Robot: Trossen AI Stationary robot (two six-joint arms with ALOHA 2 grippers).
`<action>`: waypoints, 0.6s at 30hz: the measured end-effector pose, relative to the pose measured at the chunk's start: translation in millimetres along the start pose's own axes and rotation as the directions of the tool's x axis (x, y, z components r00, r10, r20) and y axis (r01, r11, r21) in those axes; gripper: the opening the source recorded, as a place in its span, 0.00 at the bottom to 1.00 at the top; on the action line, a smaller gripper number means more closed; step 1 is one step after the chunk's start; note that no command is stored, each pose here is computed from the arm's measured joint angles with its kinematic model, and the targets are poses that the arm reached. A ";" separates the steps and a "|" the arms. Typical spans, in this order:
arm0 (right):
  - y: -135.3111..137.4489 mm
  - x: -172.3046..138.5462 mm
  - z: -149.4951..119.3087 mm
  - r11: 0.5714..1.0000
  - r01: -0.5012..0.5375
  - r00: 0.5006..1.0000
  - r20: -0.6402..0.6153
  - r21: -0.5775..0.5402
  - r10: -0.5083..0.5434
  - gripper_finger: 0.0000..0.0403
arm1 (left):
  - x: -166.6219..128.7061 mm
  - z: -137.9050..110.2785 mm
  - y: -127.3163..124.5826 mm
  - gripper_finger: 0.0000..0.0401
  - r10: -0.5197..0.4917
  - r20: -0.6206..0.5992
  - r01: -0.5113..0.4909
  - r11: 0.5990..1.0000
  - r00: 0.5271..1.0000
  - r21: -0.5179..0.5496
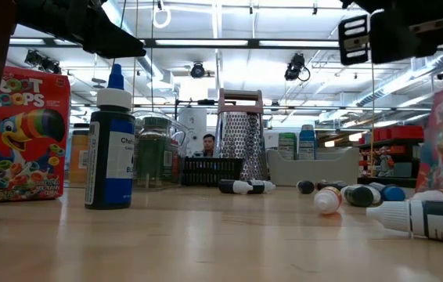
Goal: Pick & Place Kitchen Items
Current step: Put the red cereal box into the gray bin
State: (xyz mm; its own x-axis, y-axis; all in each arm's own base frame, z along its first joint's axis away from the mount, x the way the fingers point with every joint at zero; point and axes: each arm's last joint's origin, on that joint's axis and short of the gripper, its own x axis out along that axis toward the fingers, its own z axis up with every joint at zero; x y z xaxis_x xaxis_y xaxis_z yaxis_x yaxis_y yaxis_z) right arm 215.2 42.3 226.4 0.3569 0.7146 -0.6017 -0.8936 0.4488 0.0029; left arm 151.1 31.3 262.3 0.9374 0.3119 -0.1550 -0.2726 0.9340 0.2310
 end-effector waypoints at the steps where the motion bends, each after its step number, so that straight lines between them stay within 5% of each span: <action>1: 1.5 -1.8 1.3 1.000 -0.005 1.000 0.012 -0.005 0.005 0.53 | 0.0 0.0 0.0 0.73 0.000 0.000 0.000 1.000 1.000 0.000; 10: 8.9 -21.5 16.8 0.990 0.133 0.989 0.074 -0.045 -0.130 0.53 | 0.0 0.0 0.0 0.73 0.000 0.000 0.000 1.000 1.000 0.000; 18: 10.3 -32.2 28.7 0.961 0.172 0.965 0.159 0.215 -0.208 0.53 | 0.0 0.0 0.0 0.73 0.000 0.000 0.000 1.000 1.000 0.000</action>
State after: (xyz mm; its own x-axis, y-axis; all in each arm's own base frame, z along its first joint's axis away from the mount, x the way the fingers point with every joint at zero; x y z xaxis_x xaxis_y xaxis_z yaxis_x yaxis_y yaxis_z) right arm 202.2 39.3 268.7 0.5736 0.6818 -0.4541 -0.7392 0.6696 0.0716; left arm 151.1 31.4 262.3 0.9374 0.3121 -0.1547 -0.2729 0.9340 0.2307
